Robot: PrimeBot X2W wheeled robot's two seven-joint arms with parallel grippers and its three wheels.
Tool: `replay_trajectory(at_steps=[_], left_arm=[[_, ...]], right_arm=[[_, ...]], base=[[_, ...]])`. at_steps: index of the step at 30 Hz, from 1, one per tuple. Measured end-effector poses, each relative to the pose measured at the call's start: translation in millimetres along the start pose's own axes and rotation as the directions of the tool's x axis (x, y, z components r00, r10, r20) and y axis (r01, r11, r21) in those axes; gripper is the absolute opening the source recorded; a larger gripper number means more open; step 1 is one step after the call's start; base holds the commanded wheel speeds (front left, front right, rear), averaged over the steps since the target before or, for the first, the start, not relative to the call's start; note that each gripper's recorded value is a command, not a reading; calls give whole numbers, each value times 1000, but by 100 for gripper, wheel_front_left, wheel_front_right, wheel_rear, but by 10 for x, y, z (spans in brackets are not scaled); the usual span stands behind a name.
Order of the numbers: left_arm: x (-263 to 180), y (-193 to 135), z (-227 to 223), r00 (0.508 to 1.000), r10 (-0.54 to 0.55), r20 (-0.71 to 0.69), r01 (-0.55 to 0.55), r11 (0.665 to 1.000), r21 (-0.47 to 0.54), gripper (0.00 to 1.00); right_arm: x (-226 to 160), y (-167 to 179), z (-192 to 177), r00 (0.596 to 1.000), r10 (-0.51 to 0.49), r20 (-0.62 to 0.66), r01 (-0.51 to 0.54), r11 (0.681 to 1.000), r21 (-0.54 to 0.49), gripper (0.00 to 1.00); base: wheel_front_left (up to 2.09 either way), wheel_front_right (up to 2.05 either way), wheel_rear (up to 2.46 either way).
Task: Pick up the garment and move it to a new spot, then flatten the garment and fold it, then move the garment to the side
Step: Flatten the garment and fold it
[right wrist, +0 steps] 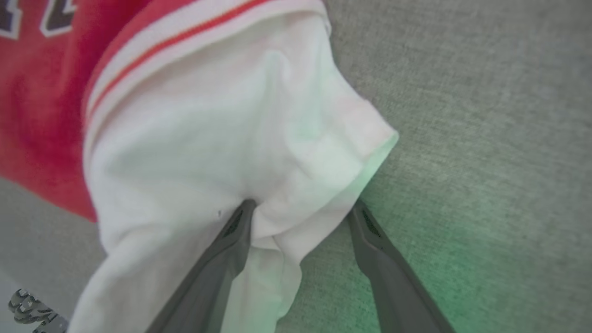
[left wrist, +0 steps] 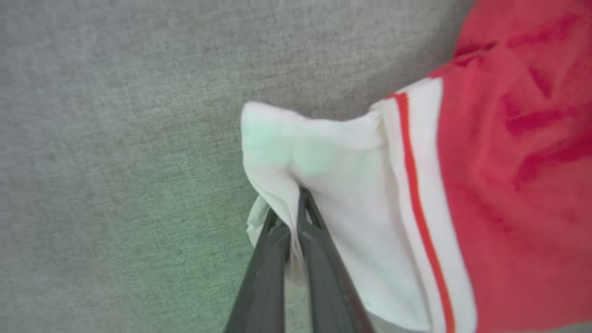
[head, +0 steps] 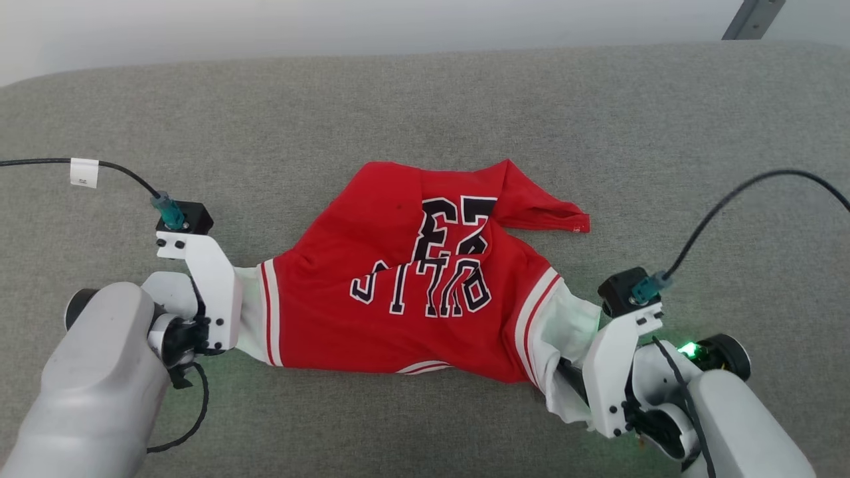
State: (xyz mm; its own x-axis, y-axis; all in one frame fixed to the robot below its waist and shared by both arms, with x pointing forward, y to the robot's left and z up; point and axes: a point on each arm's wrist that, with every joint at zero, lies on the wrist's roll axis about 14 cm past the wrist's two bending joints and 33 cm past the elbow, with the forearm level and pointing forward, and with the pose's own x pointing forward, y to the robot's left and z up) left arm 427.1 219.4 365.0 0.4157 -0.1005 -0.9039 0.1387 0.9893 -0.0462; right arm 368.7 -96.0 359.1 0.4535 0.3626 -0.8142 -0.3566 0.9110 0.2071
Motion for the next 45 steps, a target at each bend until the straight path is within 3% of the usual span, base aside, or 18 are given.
replay_trajectory(at_steps=[1,2,10,18,24,33,37,45], left_arm=[[3,-1,-1,1000,-1,2,1,1000,1,0],[4,5,-6,1000,0,1,0,1000,1,0],[-154,-1,135,999,-9,43,9,1000,5,0],[-734,-80,639,983,-28,180,15,997,72,0],[-1390,-110,1077,950,-14,313,-20,994,103,0],[-2312,-94,1656,851,16,525,-63,996,70,0],[-2594,-69,1820,811,29,584,-66,997,42,0],[-2821,-69,2099,749,38,662,-97,994,52,0]], right_arm=[[18,10,-3,1000,10,-12,-10,1000,7,43],[31,12,-6,1000,17,-20,-17,1000,12,0],[-91,46,314,995,62,83,-64,998,21,0],[-810,69,1125,933,101,346,-109,994,3,0],[-1474,58,1688,845,91,527,-99,995,-14,0],[-2478,153,2483,630,93,771,-119,993,-23,0],[-2724,215,2687,575,103,812,-133,991,-31,0],[-2891,272,2996,518,99,850,-89,994,-61,0]], base=[[0,0,0],[0,0,0],[0,0,0],[0,0,0],[0,0,0],[0,0,0],[0,0,0],[0,0,0]])
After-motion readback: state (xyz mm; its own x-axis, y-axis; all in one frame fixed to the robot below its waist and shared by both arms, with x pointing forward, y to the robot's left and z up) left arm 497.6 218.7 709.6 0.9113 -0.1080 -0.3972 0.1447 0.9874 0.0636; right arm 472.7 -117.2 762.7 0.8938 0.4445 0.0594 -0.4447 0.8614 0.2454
